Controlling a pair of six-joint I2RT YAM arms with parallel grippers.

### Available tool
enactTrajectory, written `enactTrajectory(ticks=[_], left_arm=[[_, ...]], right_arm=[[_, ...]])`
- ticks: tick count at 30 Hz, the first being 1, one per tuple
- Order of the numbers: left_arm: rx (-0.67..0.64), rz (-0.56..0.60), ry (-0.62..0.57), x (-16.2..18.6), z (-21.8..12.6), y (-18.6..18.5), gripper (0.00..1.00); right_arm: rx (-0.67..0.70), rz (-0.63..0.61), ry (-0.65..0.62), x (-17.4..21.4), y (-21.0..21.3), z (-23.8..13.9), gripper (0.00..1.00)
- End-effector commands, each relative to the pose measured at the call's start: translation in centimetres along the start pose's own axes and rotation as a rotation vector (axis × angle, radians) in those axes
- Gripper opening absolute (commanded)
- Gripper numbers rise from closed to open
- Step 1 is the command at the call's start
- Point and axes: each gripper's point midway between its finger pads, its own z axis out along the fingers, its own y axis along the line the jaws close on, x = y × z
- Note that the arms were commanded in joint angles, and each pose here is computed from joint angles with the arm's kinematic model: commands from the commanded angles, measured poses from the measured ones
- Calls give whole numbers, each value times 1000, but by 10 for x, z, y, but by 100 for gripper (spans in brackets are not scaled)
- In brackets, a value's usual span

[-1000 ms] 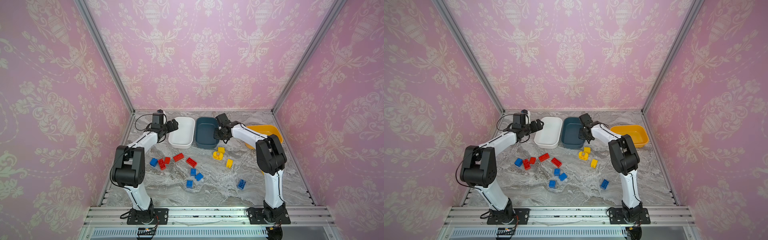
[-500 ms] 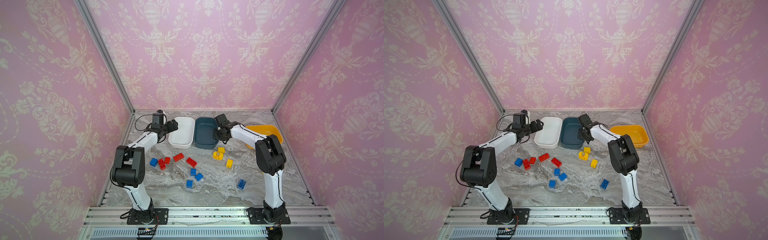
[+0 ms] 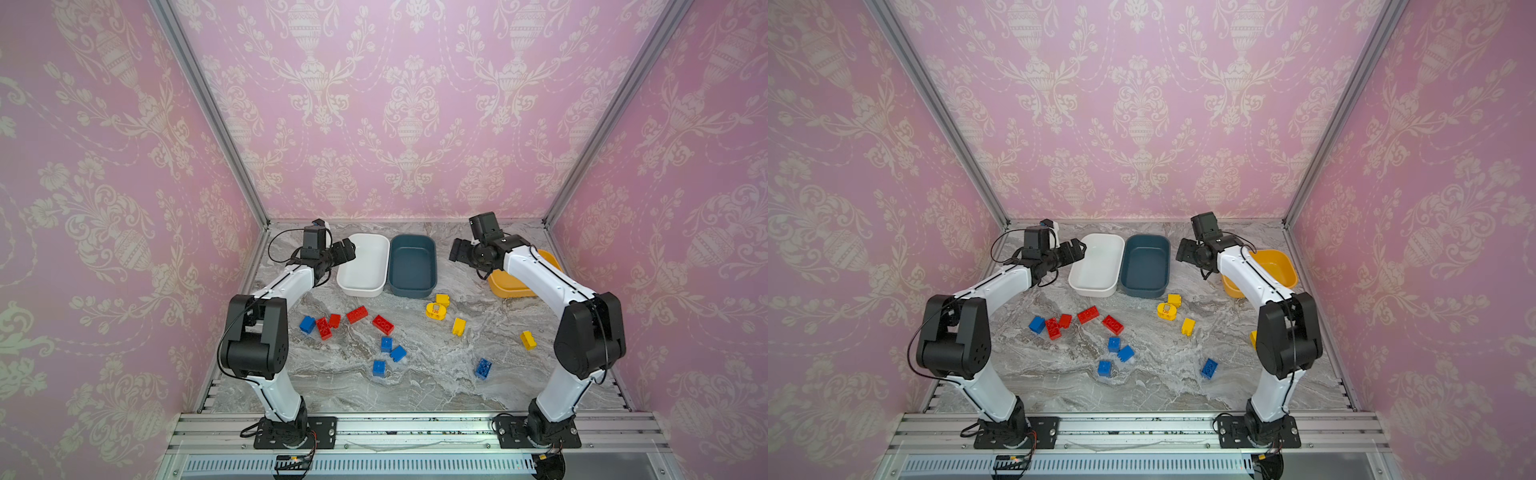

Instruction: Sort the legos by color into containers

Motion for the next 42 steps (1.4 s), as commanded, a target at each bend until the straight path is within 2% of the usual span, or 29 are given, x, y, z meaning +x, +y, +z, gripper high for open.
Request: enactTrajectory(ticks=[1,5,8,14,17,23,31,36,42], left_arm=[[-12,-5,-34,-7,-8,3,92],[-19,-6,-27,-5,-7,4,92],[-25,-6,-26,-6,-7,5,92],[-35,-2,-21,-7,-8,6,92],[-37,-2,-24,-8,-10,6,92],[-37,-3,-27,-8,-10,5,92],[-39,-3,-31,-8,-11,6,92],[-44,-4,-34,-7,-14,8,92],[-50,-7,-38,-7,-16,11,92]], right_arm=[[110,130,39,9,-49,-9,95],[258,275,77,12,-103,-19,90],[335,384,114,20,-137,-20,82],[348,536,102,25,-177,-18,74],[362,588,106,27,-194,-14,67],[373,626,125,30,-216,0,52],[390,652,127,24,-230,16,37],[403,655,134,25,-234,23,32],[413,656,135,27,-238,27,20]])
